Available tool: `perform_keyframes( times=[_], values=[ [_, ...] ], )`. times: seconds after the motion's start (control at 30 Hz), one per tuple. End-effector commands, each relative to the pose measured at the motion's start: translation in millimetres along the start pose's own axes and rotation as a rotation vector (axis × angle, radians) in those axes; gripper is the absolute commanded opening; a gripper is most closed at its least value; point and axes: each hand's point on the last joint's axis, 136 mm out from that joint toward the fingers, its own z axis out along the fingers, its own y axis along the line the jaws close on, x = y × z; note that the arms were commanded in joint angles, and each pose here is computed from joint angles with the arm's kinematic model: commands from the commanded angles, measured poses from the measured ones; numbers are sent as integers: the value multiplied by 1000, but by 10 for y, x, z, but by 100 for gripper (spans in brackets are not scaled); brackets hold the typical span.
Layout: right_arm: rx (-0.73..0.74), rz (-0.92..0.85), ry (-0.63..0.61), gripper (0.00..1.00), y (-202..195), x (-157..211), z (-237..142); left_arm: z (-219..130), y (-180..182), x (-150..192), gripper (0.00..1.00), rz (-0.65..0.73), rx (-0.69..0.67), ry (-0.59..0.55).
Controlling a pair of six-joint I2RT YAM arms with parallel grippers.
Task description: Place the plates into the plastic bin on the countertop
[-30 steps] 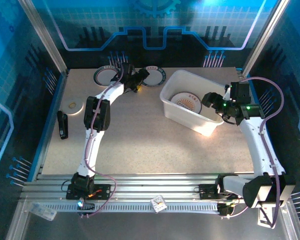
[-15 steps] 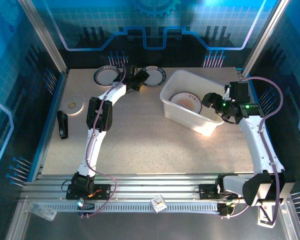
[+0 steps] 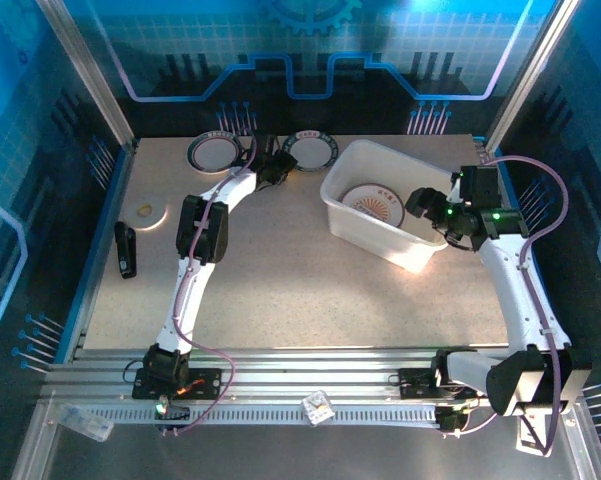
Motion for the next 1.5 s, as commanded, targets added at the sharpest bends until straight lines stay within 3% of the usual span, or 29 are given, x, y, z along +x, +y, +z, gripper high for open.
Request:
perform_keyframes(
  times=[0.0,0.27,0.73,1.0,1.47],
  values=[
    [-16,-24,10,82,18,79,-16,-21,-37,83,17,13,21,17],
    [-32,-19,-5,82,2,118,-60,-279,-261,79,0,51,103,-10],
    [-93,-12,-54,82,42,198,-218,-1134,-604,233,0,130,227,-6],
    [-143,-10,-75,82,99,284,-290,-1846,-420,510,0,178,228,42],
    [-321,-118,14,81,682,488,-241,-2975,-415,920,0,306,268,86]
  ],
)
